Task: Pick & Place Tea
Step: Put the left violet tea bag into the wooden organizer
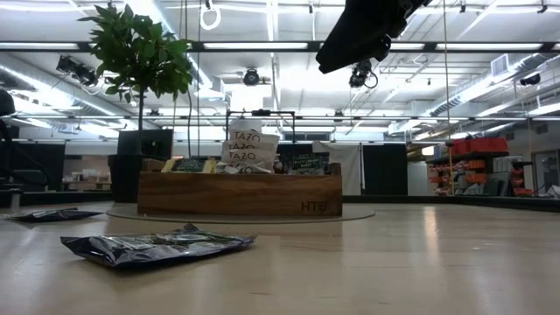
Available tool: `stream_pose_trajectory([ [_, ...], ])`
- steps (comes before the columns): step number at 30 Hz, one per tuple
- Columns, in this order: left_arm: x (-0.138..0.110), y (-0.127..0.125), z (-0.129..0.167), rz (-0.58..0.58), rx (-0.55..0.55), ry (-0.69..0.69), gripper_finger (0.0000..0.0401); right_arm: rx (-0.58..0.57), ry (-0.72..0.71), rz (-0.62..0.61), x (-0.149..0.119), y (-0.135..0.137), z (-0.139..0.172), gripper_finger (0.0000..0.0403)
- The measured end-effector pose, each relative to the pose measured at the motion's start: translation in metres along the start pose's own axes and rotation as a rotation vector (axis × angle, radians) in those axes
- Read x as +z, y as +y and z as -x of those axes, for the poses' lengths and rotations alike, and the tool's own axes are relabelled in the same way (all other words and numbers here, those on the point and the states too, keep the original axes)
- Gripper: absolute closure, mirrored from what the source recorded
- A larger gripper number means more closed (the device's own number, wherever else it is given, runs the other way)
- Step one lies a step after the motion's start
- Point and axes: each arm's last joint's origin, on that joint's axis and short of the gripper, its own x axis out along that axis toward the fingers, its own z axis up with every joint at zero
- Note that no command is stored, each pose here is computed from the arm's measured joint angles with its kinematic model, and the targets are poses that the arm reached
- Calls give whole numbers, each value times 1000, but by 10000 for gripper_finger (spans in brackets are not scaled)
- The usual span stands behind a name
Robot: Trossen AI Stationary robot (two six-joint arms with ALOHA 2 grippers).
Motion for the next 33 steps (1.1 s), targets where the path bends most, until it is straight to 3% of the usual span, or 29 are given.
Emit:
stream_pose_trajectory([
  [6,4,3,-2,-27,-37,13,109,0,0,0,0,0,0,252],
  [12,1,13,-14,22,-106,53,136,8,2,0,0,0,0,252],
  [21,2,16,-16,30,-107,45,155,24,5,14,0,1,0,252],
  [25,2,15,-16,35,-106,34,203,24,5,14,0,1,0,252],
  [33,3,13,-16,43,-129,22,356,24,5,14,0,1,0,252],
])
